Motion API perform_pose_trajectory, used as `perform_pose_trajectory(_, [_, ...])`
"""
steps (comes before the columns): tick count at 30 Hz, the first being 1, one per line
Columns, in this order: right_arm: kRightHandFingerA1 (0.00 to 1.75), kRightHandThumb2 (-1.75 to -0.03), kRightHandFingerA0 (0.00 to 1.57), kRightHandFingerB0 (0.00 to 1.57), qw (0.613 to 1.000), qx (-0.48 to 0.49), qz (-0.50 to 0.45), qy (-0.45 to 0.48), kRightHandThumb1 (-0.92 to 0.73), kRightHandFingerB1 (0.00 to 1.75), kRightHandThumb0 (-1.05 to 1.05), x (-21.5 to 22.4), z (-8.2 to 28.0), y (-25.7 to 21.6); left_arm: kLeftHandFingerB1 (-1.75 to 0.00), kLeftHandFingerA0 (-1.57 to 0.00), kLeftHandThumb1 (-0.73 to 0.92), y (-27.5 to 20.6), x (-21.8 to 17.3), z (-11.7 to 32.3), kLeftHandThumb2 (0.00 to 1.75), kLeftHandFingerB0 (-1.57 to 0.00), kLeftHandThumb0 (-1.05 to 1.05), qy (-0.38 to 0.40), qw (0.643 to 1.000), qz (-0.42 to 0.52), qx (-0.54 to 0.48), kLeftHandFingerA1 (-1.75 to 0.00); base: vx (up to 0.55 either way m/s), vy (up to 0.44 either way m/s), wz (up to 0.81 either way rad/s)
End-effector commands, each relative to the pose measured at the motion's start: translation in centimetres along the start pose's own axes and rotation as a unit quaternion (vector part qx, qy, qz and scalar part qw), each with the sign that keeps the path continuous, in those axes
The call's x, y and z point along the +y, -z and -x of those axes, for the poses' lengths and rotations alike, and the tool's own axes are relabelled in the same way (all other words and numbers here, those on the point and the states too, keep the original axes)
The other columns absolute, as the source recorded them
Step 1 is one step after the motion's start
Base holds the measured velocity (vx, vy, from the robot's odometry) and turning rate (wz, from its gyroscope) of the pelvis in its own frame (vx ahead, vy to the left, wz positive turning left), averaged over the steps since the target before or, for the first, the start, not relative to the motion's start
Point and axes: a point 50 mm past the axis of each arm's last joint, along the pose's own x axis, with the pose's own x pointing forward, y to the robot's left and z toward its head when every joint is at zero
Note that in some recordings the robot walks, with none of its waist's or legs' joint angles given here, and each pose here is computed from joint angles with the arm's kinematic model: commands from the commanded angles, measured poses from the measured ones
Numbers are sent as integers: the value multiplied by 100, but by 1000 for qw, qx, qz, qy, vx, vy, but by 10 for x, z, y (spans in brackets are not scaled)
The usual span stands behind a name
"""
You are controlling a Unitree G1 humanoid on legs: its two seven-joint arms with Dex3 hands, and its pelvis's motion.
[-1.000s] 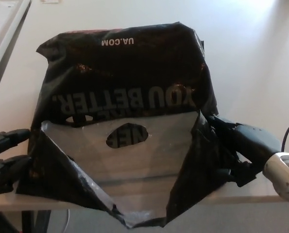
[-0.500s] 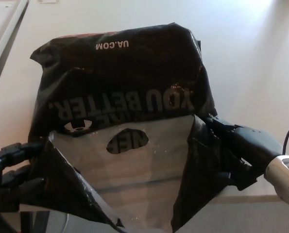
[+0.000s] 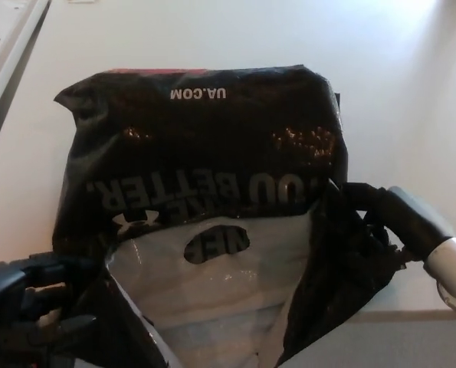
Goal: A plastic bag is kept infront of the robot in the middle of the desk and the robot uses both its hands to grab it from the top and lifts it up and then releases it.
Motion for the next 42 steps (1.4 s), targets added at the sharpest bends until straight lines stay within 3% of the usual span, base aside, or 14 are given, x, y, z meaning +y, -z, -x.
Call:
perform_pose_trajectory(1, [175,-55,74,58,993,-54,-92,51,-63,175,-38,-16,-2,-2,-172,-76,58,9,18,-5,55,-32,-46,-102,992,40,56,-175,0,0,0])
perform_pose_trajectory(6, [175,-58,73,56,989,-58,-120,66,-66,173,-46,-21,-2,2,-175,-76,71,13,37,-14,55,-54,-38,-152,982,101,52,-175,0,0,0])
perform_pose_trajectory(7, [175,-58,74,57,988,-60,-126,69,-67,172,-45,-21,-1,2,-130,-111,51,15,41,-15,84,-88,-51,-153,981,107,54,-141,0,0,0])
perform_pose_trajectory(9, [175,-59,74,58,986,-59,-136,72,-68,171,-43,-20,-1,3,-175,-80,66,16,44,-17,58,-58,-32,-155,980,111,56,-175,0,0,0])
perform_pose_trajectory(15, [142,-82,113,91,984,-83,-131,86,-50,131,-34,-22,-1,-3,-175,-80,66,10,41,-17,60,-59,-29,-128,988,89,-4,-175,0,0,0])
perform_pose_trajectory(16, [175,-57,80,60,982,-95,-134,89,-69,175,-22,-22,-1,-7,-175,-81,65,8,39,-17,60,-60,-30,-124,988,92,-15,-175,0,0,0])
perform_pose_trajectory(23, [175,-57,81,60,977,-128,-139,94,-68,175,-22,-24,-2,-22,-175,-84,64,-7,12,-21,59,-61,-29,-39,996,84,5,-175,0,0,0])
perform_pose_trajectory(24, [175,-57,80,60,977,-129,-142,93,-69,175,-21,-24,-2,-22,-130,-110,50,-9,6,-20,84,-88,-49,-28,998,50,3,-141,0,0,0])
perform_pose_trajectory(29, [175,-56,80,60,978,-122,-143,94,-69,175,-21,-20,0,-20,-121,-94,47,-9,-16,-9,81,-71,-54,15,997,-74,-34,-134,0,0,0])
perform_pose_trajectory(30, [175,-56,81,60,977,-119,-147,93,-68,175,-22,-19,0,-19,-113,-46,69,-10,-17,-6,51,-47,-46,31,995,-92,-32,-157,0,0,0])
perform_pose_trajectory(31, [175,-56,80,61,978,-121,-145,93,-68,175,-22,-19,0,-19,-38,-36,59,-11,-17,-3,58,-53,-40,52,992,-111,-30,-87,0,0,0])
perform_pose_trajectory(32, [175,-56,80,61,978,-121,-144,93,-69,175,-23,-19,1,-18,-52,-16,34,-11,-18,-1,86,-21,-25,66,990,-123,-28,-53,0,0,0])
perform_pose_trajectory(34, [175,-56,80,61,978,-121,-139,96,-69,175,-23,-21,1,-18,-32,-17,56,-9,-14,4,57,-23,-31,95,984,-152,-14,-32,0,0,0])
perform_pose_trajectory(42, [175,-56,80,60,978,-114,-148,92,-69,175,-21,-17,2,-15,-41,-2,44,-1,5,13,73,-6,-42,116,978,-171,-1,-17,0,0,0])
